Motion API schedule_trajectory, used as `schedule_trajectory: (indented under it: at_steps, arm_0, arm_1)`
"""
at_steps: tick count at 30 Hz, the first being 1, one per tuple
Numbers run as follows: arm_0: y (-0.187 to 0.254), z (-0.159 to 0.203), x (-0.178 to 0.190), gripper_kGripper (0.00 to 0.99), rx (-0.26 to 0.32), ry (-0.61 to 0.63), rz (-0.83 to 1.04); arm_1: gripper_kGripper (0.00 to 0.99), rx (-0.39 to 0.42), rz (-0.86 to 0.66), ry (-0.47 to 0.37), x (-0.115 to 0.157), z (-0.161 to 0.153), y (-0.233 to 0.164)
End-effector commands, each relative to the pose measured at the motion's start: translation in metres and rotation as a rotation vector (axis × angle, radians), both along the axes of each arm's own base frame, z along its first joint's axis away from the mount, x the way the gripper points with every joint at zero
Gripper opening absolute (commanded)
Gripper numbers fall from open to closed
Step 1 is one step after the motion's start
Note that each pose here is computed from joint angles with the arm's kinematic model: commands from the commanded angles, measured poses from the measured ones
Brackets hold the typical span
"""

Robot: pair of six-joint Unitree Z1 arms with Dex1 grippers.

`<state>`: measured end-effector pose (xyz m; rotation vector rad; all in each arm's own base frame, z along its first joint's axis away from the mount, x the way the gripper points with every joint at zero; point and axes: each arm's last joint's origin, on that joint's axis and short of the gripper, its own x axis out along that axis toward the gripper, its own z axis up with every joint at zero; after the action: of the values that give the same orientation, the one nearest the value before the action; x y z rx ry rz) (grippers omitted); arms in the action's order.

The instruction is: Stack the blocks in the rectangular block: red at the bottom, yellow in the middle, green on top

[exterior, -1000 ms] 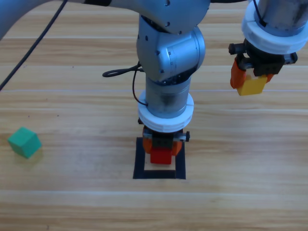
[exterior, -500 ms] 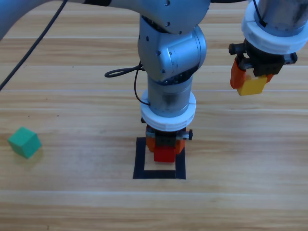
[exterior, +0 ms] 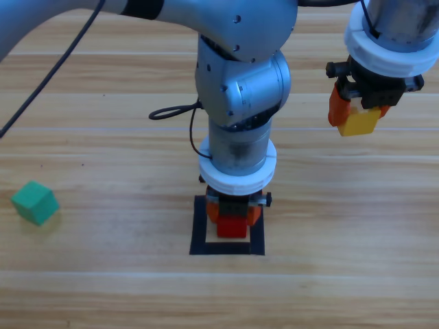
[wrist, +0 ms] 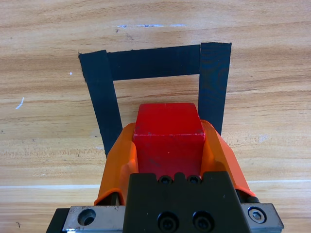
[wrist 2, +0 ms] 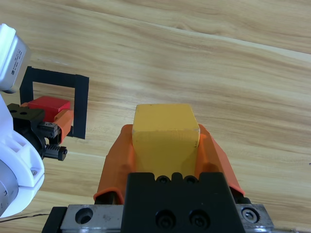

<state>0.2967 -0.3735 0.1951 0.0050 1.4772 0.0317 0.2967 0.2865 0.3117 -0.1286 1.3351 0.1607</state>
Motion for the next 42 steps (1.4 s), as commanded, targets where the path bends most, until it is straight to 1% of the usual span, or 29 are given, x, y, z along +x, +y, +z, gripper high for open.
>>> schedule_trajectory:
  at_steps: [1,25,34,37,39,40,41,42]
  arm_0:
    - [-0.007,-0.019,-0.007,0.000,0.025,0.027,-0.016]
    - [-0.003,-0.022,-0.009,0.000,0.018,0.022,0.010]
    - [-0.002,-0.024,-0.010,0.000,0.021,0.024,0.012]
    - [-0.002,-0.023,-0.010,0.002,0.012,0.017,0.010]
    - [-0.002,-0.018,-0.010,0.373,0.000,0.009,0.016]
    - [-0.002,-0.015,-0.011,0.687,-0.005,0.005,0.019]
    - [0.000,-0.012,-0.012,0.881,-0.008,0.003,0.024]
    - [0.001,-0.007,-0.014,0.974,-0.014,-0.001,0.027]
  arm_1:
    - [0.000,-0.049,0.014,0.042,0.000,-0.026,0.012]
    - [0.000,-0.048,0.013,0.047,0.001,-0.027,0.012]
    - [0.000,-0.030,0.005,0.031,-0.001,-0.019,0.011]
    - [0.000,-0.031,0.004,0.032,0.000,-0.019,0.011]
    - [0.000,-0.031,0.004,0.032,0.000,-0.019,0.011]
    - [0.000,-0.031,0.005,0.032,-0.001,-0.019,0.011]
    - [0.000,-0.029,0.002,0.031,-0.001,-0.019,0.011]
    - [0.000,-0.031,0.002,0.032,0.000,-0.019,0.011]
